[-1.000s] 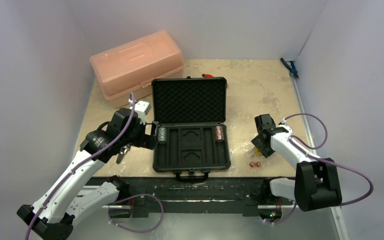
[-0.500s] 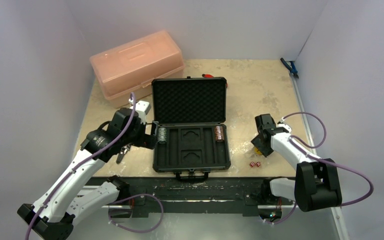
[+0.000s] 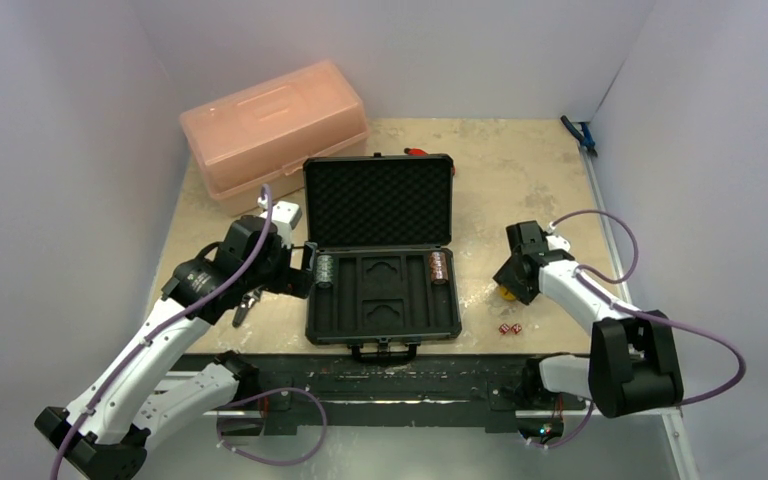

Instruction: Pack up texas hold em set

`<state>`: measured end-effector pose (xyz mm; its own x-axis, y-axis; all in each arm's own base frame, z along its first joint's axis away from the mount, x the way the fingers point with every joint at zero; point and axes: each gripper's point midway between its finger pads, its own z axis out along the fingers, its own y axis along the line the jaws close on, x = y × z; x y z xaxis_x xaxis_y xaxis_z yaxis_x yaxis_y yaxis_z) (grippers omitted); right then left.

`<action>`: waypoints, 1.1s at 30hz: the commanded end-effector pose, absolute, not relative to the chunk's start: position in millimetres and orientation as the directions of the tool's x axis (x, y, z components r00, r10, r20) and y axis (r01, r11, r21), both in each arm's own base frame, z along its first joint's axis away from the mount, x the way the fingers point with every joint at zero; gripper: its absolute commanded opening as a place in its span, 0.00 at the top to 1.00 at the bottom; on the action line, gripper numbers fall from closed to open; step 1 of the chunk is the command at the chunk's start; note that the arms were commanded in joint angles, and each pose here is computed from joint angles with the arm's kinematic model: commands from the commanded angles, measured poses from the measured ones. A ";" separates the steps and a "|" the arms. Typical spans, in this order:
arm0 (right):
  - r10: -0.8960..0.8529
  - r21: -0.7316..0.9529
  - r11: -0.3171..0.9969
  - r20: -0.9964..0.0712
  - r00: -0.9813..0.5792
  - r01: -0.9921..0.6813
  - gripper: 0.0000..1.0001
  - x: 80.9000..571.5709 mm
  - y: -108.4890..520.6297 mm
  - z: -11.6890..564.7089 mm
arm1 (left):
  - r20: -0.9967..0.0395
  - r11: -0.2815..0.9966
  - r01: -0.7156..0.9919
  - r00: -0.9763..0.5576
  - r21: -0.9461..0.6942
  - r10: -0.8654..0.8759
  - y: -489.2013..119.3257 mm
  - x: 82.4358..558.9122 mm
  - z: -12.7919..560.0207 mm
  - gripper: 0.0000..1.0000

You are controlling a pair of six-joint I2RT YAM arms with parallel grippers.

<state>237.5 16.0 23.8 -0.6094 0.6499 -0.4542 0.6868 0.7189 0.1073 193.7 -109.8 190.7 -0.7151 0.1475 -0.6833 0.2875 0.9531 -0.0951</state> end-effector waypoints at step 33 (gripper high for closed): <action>0.492 0.130 0.866 -0.393 -0.777 0.483 0.42 250.0 71.1 23.2 | -0.684 0.960 0.274 -0.712 -0.060 0.160 -105.3 201.7 187.4 0.03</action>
<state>252.6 65.6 18.4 -0.7673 0.5020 -0.3989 0.5050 0.8565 0.1064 196.7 -107.7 186.4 -0.7246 0.1540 -0.6717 0.2742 0.9587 -0.0761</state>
